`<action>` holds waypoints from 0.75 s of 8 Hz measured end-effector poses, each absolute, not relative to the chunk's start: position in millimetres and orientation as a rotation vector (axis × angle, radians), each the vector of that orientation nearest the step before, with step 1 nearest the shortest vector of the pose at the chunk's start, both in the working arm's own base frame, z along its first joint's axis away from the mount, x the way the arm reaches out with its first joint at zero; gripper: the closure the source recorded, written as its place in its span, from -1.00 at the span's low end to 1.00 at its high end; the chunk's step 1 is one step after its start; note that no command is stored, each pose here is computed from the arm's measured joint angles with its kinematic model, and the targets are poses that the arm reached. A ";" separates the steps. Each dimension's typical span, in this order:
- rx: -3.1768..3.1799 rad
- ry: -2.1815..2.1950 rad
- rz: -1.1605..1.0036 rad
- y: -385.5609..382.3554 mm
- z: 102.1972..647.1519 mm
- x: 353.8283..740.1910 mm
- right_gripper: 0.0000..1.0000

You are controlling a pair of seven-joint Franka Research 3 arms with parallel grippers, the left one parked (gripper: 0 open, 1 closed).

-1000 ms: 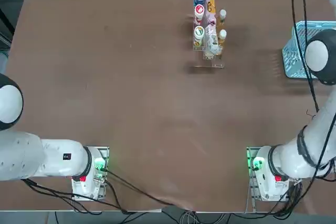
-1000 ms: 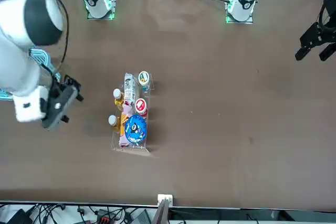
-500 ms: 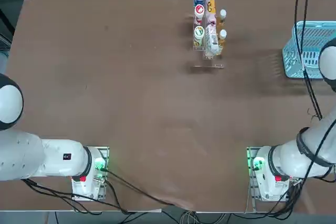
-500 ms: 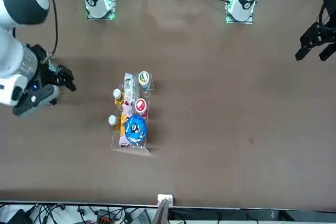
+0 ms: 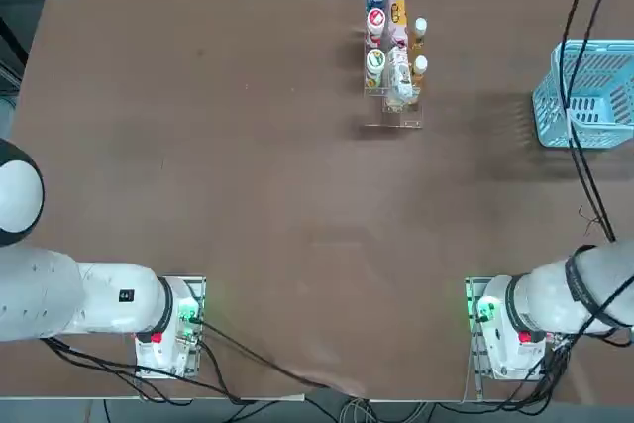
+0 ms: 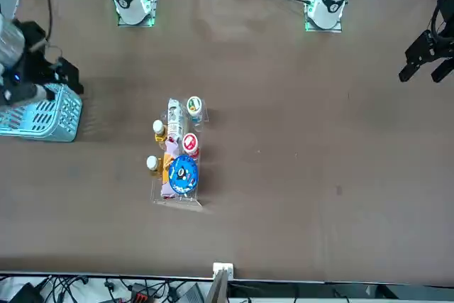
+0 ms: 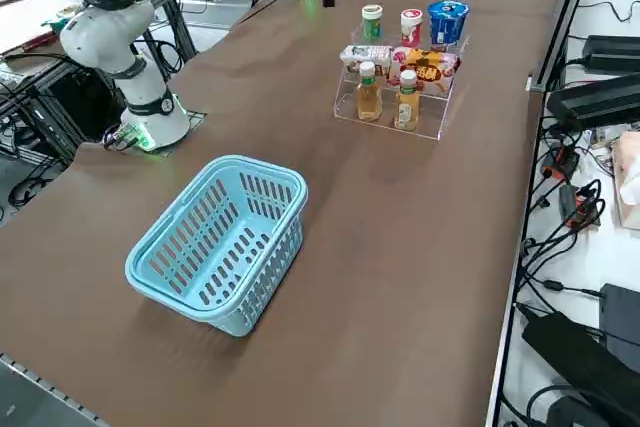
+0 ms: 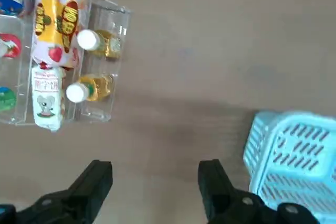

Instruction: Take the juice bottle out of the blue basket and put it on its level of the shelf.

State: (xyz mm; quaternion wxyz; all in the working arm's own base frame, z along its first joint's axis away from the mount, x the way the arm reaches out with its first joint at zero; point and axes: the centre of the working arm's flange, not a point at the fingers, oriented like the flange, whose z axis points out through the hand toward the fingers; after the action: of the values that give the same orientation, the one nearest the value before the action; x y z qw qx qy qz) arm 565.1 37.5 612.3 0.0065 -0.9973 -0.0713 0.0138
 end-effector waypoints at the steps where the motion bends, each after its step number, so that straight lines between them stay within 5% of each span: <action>1: -3.123 -0.190 0.033 27.8 615.9 549.0 -1.00; 6: -3.129 -0.148 -0.013 15.1 627.7 495.1 -1.00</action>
State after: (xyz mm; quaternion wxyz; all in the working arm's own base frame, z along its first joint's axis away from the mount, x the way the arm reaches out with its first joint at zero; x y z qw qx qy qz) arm 495.1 15.1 627.7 0.0047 -0.9989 -0.0472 -0.0041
